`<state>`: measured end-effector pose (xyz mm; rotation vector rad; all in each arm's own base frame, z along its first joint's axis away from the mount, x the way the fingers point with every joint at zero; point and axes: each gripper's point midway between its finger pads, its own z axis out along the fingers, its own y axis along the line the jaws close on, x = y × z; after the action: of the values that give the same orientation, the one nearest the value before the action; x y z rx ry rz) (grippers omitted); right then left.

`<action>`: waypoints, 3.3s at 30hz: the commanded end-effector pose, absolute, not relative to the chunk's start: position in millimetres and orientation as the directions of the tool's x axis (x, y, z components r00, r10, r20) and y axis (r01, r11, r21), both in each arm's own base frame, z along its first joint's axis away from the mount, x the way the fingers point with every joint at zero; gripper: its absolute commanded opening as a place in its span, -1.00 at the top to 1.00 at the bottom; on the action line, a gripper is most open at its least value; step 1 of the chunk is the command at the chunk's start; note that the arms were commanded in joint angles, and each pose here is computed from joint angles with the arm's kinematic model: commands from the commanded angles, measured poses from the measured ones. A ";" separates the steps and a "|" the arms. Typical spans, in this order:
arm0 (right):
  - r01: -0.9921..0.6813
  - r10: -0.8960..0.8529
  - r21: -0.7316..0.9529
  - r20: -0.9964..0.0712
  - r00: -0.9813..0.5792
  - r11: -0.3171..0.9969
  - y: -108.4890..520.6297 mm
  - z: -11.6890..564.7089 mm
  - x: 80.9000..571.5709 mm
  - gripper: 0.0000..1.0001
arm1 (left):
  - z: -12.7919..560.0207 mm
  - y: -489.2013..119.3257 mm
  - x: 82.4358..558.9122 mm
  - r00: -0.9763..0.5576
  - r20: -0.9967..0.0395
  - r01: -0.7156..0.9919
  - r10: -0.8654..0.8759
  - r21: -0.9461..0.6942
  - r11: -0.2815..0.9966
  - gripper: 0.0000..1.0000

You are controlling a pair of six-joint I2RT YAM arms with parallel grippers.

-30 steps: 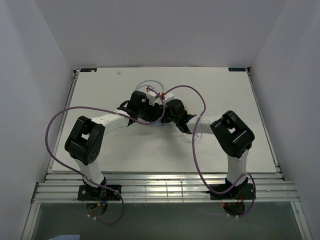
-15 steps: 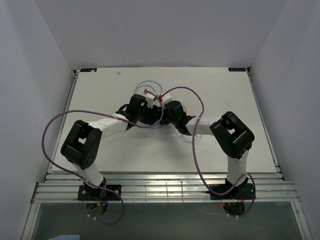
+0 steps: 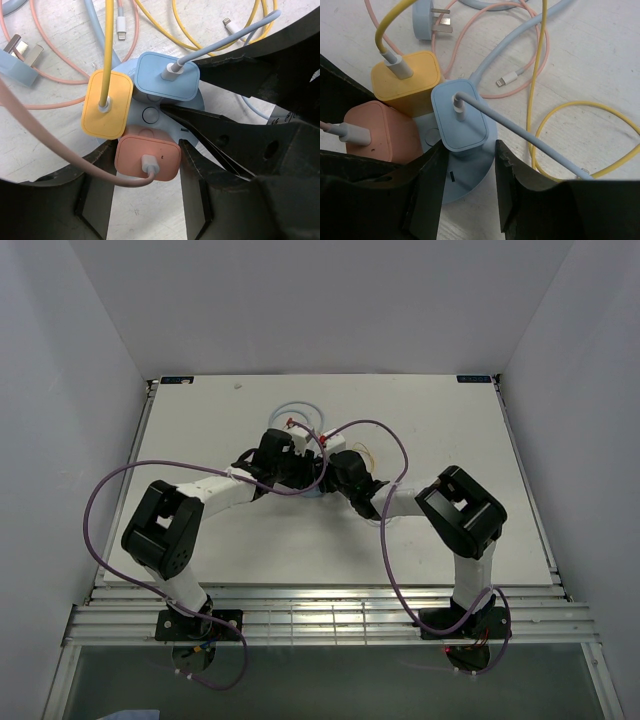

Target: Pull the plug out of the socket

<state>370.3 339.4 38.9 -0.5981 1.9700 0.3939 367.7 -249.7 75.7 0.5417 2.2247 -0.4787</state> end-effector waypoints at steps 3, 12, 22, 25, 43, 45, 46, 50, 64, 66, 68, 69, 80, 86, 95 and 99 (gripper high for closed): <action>-0.711 -0.651 -0.071 -0.474 -0.593 0.700 265.8 -93.9 244.5 0.82 | 126.2 -281.2 366.3 -0.489 -0.863 0.591 0.125 -0.223 0.775 1.00; -0.638 -0.525 0.060 -0.512 -0.680 0.768 282.9 -71.7 247.0 0.40 | 113.7 -266.4 348.1 -0.506 -0.852 0.576 0.134 -0.219 0.787 1.00; -0.591 -0.441 0.161 -0.521 -0.731 0.790 284.6 -65.4 252.7 0.03 | 109.9 -264.1 343.6 -0.518 -0.845 0.571 0.133 -0.226 0.789 1.00; -0.588 -0.426 0.165 -0.539 -0.726 0.792 287.8 -59.1 259.1 -0.08 | 110.1 -265.8 342.6 -0.520 -0.843 0.577 0.133 -0.233 0.783 1.00; -0.599 -0.451 0.207 -0.483 -0.750 0.774 290.7 -85.5 250.2 0.27 | 139.8 -297.7 335.4 -0.453 -0.875 0.728 0.170 -0.253 0.637 1.00; -0.603 -0.465 0.197 -0.470 -0.750 0.773 286.8 -89.7 247.0 0.29 | 142.6 -301.1 336.2 -0.441 -0.879 0.739 0.178 -0.244 0.628 1.00; -0.607 -0.474 0.186 -0.466 -0.747 0.773 284.7 -91.1 245.6 0.29 | 141.5 -303.5 334.8 -0.435 -0.880 0.750 0.191 -0.237 0.617 1.00; -0.612 -0.501 0.154 -0.439 -0.745 0.776 275.3 -98.4 241.4 0.31 | 146.2 -310.4 343.7 -0.384 -0.895 0.752 0.227 -0.161 0.639 1.00; -0.630 -0.529 0.151 -0.417 -0.739 0.762 271.9 -105.1 233.7 0.42 | 118.4 -302.0 345.1 -0.337 -0.859 0.674 0.386 0.066 0.736 1.00; -0.631 -0.527 0.153 -0.423 -0.737 0.761 272.6 -103.8 234.0 0.42 | 122.1 -297.3 346.9 -0.346 -0.873 0.661 0.343 0.033 0.750 1.00; -0.634 -0.531 0.149 -0.421 -0.735 0.759 271.2 -104.1 233.3 0.43 | 123.6 -299.8 338.6 -0.391 -0.878 0.677 0.277 -0.071 0.732 1.00; -0.634 -0.534 0.147 -0.417 -0.736 0.759 270.0 -105.1 232.6 0.44 | 123.0 -292.2 343.5 -0.414 -0.876 0.656 0.249 -0.097 0.748 1.00; -0.638 -0.552 0.120 -0.397 -0.733 0.761 262.6 -110.3 231.1 0.48 | 108.7 -249.4 350.5 -0.610 -0.792 0.500 0.024 -0.361 0.787 1.00; -0.636 -0.559 0.089 -0.395 -0.729 0.767 257.9 -111.2 234.4 0.50 | 122.2 -250.0 355.2 -0.564 -0.823 0.522 0.071 -0.288 0.803 1.00; -0.637 -0.562 0.084 -0.392 -0.728 0.766 257.9 -112.2 235.4 0.51 | 119.1 -274.4 362.9 -0.461 -0.822 0.526 0.335 0.051 0.849 1.00; -0.637 -0.563 0.084 -0.390 -0.729 0.766 257.1 -112.6 234.6 0.51 | 124.2 -274.4 357.8 -0.451 -0.834 0.523 0.317 0.040 0.851 1.00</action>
<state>357.3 351.8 33.9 -0.5618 2.0276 0.6054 352.8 -244.1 85.9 0.5694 2.2173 -0.2001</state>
